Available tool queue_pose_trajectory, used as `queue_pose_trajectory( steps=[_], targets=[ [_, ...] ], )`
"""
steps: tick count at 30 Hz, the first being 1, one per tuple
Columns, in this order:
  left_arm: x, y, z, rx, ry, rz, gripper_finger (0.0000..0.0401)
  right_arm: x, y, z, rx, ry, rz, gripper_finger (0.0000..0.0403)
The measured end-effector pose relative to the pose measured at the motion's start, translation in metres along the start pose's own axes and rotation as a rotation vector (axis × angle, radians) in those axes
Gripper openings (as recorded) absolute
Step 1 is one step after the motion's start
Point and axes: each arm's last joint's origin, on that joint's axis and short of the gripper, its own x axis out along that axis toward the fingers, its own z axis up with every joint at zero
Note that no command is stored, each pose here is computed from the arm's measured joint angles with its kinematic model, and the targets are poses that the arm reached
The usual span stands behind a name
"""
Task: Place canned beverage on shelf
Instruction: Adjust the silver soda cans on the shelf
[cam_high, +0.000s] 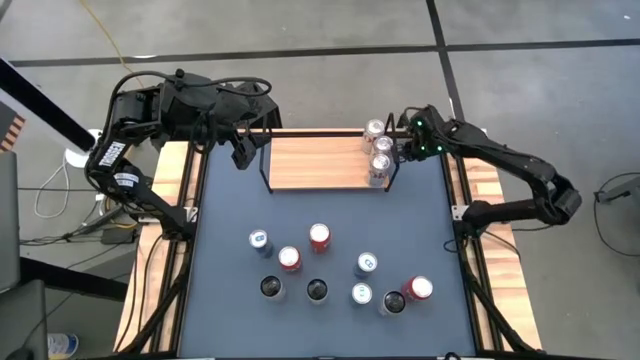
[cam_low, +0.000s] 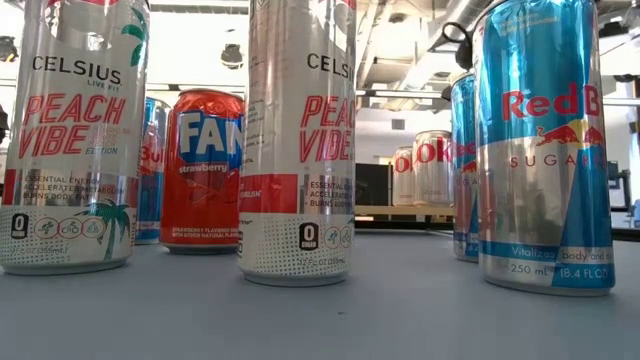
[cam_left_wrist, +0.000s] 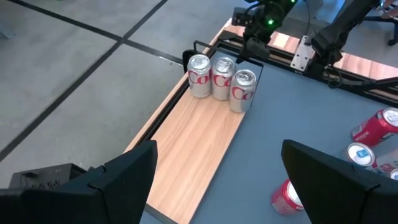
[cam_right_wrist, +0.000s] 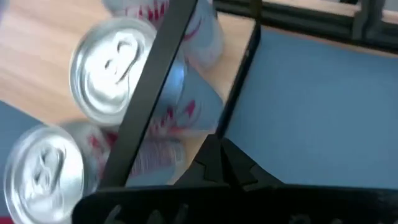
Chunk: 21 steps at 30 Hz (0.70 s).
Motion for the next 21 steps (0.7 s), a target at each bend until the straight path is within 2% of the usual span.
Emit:
queue_pose_trajectory(
  steps=[7, 12, 17, 21],
  targets=[
    [0.0, 0.0, 0.0, -0.022, -0.004, 0.002, 0.0332, 0.013, -0.007, 0.005, 0.016, -0.016, 0.026, 0.0],
    [0.0, 0.001, 0.0, -0.042, -0.009, 0.025, 0.0332, 0.021, -0.002, 0.011, -0.007, -0.02, 0.122, 0.0],
    [0.0, 0.001, 0.0, -0.053, -0.009, 0.026, 0.0332, 0.023, -0.004, 0.005, -0.032, 0.042, 0.103, 0.0],
    [0.0, 0.001, 0.0, -0.053, -0.009, 0.029, 0.0332, 0.021, -0.006, 0.009, -0.031, 0.005, 0.109, 0.0]
  ],
)
